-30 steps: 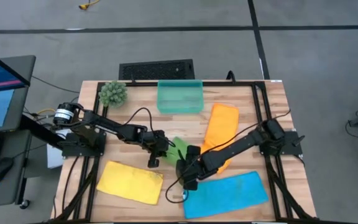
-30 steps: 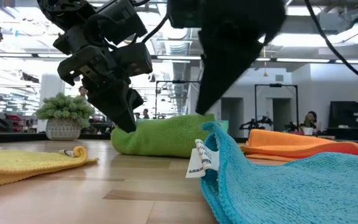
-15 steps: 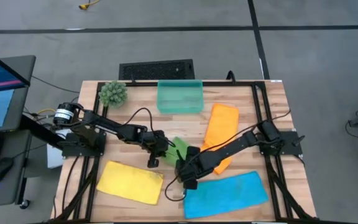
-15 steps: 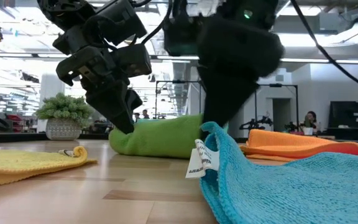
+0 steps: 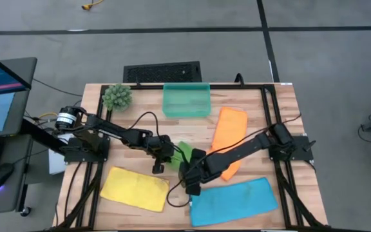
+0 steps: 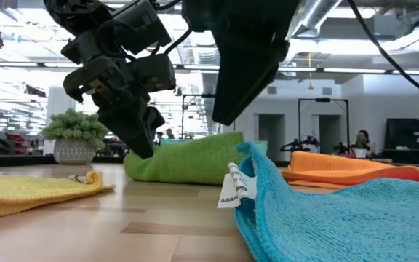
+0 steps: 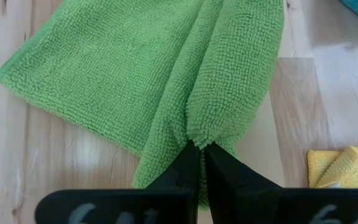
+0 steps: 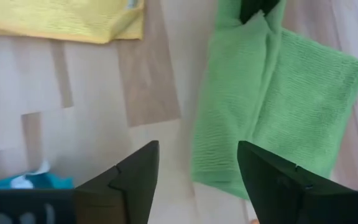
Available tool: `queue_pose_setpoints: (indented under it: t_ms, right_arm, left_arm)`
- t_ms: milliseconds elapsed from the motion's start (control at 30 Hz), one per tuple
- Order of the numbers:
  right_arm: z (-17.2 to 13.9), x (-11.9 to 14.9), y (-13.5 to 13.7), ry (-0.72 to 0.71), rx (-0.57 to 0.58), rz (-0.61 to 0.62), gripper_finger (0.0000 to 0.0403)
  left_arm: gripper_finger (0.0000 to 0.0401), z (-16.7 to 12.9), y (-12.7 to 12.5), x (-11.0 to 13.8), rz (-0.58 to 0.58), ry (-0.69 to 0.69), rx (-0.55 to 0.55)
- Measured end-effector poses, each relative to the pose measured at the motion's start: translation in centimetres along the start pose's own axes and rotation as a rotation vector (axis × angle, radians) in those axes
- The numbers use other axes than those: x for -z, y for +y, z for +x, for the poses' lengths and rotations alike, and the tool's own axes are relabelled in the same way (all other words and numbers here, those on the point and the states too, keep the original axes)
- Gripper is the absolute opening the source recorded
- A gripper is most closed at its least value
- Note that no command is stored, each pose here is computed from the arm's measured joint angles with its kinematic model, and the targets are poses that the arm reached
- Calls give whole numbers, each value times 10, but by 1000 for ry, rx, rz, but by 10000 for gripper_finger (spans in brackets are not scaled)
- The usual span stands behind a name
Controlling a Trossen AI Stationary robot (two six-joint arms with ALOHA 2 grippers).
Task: Roll microfiber towels into tight, uniform cylinder then place into a basket
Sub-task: Roll the green towel
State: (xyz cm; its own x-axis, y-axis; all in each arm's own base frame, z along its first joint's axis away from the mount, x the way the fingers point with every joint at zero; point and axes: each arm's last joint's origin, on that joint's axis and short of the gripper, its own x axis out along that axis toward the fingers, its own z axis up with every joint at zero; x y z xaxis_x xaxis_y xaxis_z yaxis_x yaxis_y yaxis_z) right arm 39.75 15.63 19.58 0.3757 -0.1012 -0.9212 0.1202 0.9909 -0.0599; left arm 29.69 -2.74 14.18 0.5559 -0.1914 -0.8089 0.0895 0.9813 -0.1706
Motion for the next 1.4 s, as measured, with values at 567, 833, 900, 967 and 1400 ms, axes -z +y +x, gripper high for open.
queue_pose_setpoints:
  t_ms: [567,833,900,967,1400]
  right_arm:
    - [38,3,4,42,24,-35,233]
    - [64,8,5,109,16,10,233]
    - [64,9,5,110,17,10,233]
    - [65,8,3,114,21,15,230]
    - [69,6,-7,125,45,41,47]
  left_arm:
    - [0,0,0,0,1,-4,-3]
    - [0,0,0,0,2,-4,-2]
    - [0,0,0,0,2,-4,-2]
    - [0,0,0,0,17,-4,-2]
    - [91,0,0,0,81,1,-5]
